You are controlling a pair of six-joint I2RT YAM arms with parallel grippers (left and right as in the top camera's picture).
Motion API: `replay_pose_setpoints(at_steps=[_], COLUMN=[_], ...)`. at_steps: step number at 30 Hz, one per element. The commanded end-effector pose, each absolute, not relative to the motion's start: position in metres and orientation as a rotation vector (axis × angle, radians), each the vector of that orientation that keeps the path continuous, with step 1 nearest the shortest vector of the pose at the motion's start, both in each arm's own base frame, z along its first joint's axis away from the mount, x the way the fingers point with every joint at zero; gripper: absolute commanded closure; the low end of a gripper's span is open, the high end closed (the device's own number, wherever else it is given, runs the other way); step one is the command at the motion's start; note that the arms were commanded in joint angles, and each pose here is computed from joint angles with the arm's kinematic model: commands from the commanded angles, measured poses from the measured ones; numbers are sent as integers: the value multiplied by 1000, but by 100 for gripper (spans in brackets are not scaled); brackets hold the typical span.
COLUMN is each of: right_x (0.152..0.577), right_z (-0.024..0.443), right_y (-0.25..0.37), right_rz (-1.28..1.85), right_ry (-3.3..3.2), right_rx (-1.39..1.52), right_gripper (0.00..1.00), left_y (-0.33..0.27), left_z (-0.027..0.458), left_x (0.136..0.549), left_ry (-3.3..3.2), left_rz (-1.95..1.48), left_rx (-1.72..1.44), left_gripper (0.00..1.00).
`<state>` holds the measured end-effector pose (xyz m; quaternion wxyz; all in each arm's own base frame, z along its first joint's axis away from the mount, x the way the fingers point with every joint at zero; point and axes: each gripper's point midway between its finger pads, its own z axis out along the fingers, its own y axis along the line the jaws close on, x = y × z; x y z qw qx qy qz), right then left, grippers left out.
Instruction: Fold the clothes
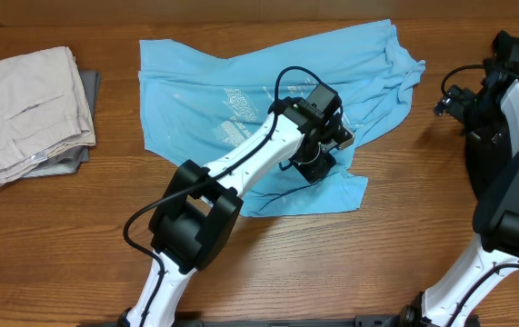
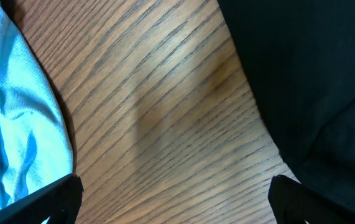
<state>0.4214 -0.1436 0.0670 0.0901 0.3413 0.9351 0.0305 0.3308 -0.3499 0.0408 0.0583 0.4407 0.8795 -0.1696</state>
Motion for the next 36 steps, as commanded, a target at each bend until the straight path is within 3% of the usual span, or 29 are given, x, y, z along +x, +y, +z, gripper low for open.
replay_pose_setpoints(at_steps=[1,16,22,27,36], right_x=[425,425,425,425,425], right_z=[76,76,76,76,76], right_y=[-145,-145,-145,-145,-145], right_rz=[86,86,85,86,86], right_ry=[2758,2758,2758,2758,2758], right_rx=[999,999,999,999,999], right_gripper=[0,0,0,0,0], left_y=[-361,-368,-369,-366,-362], left_z=[34,31,30,24,12], left_x=[318,323,325,322,317], left_ry=[2650,2610,2599,2612,2627], left_rz=[-534,-386,-390,-386,-381], left_rx=[1398,1393,1393,1396,1401], left_gripper=[62,55,55,62,58])
